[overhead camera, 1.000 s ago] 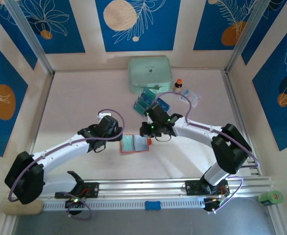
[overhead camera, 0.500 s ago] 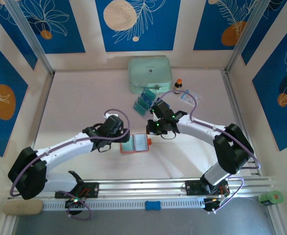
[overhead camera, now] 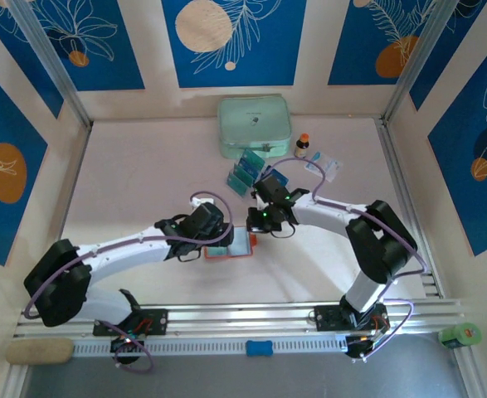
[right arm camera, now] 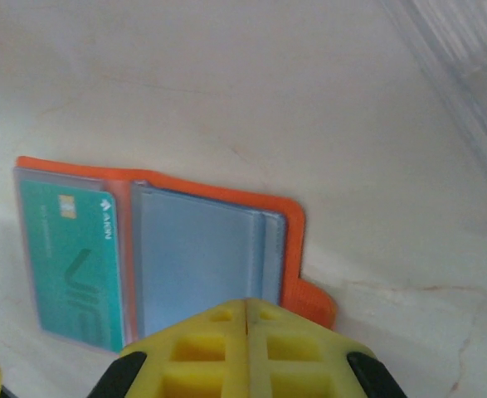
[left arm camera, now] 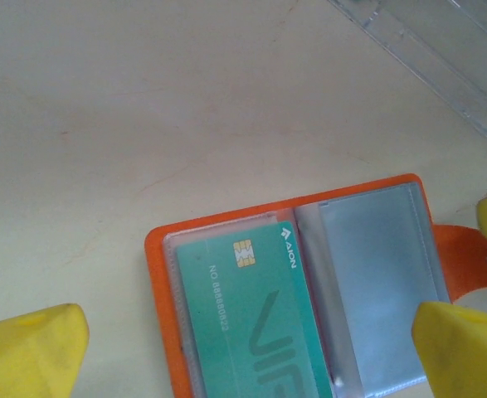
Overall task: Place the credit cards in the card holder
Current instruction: Flip over the card slot on the card holder.
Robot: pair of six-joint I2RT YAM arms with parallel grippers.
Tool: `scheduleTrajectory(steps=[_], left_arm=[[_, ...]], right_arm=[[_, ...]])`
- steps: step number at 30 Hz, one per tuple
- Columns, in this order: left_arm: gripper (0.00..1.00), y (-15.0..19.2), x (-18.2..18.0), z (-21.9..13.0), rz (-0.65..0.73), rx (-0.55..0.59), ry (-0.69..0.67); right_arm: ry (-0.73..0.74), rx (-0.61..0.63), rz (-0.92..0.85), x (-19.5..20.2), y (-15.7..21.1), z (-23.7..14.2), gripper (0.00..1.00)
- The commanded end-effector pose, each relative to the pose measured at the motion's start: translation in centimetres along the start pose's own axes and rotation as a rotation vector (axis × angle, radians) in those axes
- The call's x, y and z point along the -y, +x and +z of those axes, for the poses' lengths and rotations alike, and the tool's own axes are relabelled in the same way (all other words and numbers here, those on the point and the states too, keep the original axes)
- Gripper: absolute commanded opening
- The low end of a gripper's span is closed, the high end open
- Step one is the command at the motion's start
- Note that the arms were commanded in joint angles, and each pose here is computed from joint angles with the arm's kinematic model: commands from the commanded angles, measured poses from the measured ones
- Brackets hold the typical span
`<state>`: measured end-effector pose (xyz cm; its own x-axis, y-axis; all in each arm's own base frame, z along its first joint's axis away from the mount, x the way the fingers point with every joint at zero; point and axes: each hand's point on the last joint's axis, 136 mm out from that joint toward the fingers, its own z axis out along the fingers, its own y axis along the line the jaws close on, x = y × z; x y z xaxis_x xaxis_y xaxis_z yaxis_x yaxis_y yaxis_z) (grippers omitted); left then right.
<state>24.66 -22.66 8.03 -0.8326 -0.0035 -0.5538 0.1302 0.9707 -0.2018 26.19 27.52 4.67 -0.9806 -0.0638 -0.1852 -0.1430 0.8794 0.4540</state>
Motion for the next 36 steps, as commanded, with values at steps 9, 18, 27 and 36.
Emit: scheduleTrajectory(steps=[9, 18, 27, 36], left_arm=[[1.00, 0.9, 0.2, 1.5, 0.002, -0.010, -0.004], [1.00, 1.3, 0.2, 2.5, 0.021, -0.023, -0.017], [1.00, 2.1, 0.1, 3.6, 0.031, -0.040, -0.021], [0.99, 3.0, -1.0, 4.1, 0.049, -0.056, -0.066]], right_arm=[[-0.035, -0.026, -0.046, -1.8, -0.9, 1.0, 0.02], [-0.032, -0.063, -0.042, -1.4, -0.4, 2.7, 0.02], [-0.043, -0.098, -0.048, -2.1, 0.9, 4.1, 0.00], [-0.050, -0.085, -0.021, -1.7, 0.9, 3.9, 0.00]])
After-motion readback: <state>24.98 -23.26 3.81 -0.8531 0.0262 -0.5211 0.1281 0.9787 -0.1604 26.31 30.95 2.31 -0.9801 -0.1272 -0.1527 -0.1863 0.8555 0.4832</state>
